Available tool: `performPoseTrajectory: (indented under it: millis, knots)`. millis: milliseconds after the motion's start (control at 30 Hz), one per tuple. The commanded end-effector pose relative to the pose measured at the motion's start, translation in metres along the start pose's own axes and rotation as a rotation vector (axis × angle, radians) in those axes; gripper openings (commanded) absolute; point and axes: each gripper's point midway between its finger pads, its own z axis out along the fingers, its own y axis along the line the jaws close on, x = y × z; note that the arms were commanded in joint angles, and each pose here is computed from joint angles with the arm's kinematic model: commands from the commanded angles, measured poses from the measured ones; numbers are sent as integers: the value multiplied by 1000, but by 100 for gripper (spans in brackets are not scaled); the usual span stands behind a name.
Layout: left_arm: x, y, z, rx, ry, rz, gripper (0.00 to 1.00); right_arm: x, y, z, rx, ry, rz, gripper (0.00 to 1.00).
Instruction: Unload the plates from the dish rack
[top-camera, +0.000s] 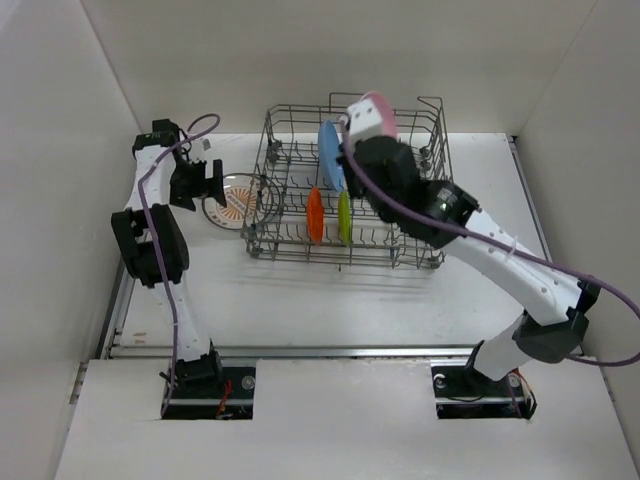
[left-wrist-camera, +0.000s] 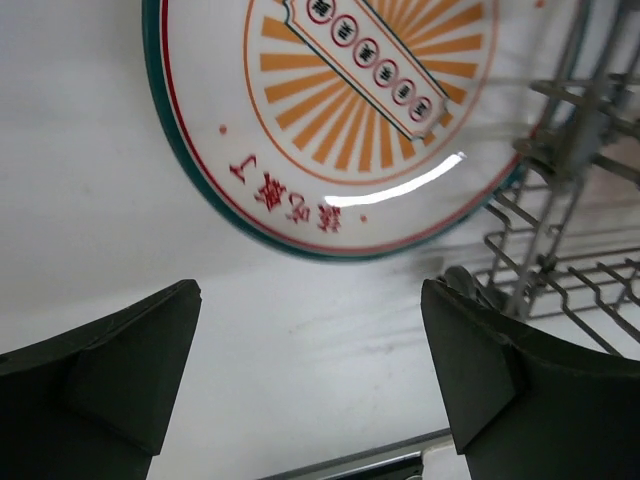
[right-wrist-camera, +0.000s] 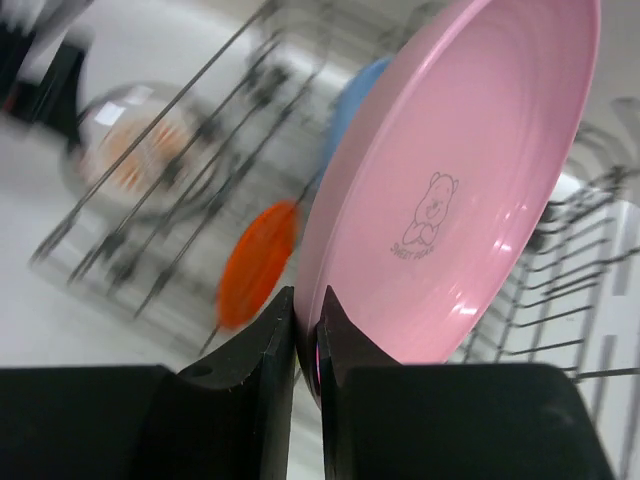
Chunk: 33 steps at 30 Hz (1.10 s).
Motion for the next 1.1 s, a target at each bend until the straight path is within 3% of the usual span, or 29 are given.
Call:
performPoseTrajectory:
  millis: [0, 133, 300, 467, 733, 1033, 1067]
  knots:
    - [-4, -19, -69, -24, -141, 48, 91, 44, 53, -48, -227, 125, -172, 0]
    - [0, -29, -104, -46, -214, 59, 91, 89, 112, -105, -416, 232, -255, 0]
    - [14, -34, -124, -71, -228, 61, 92, 163, 142, -134, -391, 402, -358, 0]
    - [39, -38, -131, -75, -195, 41, 92, 233, 141, -113, -160, 514, -406, 0]
    - [65, -40, -135, -92, -183, 37, 93, 320, 164, -72, 48, 605, -509, 0]
    - [72, -39, -135, -102, -181, 45, 93, 349, 205, -69, -63, 693, -466, 0]
    - [72, -39, -135, -102, -181, 45, 93, 349, 205, -69, -64, 693, -466, 7]
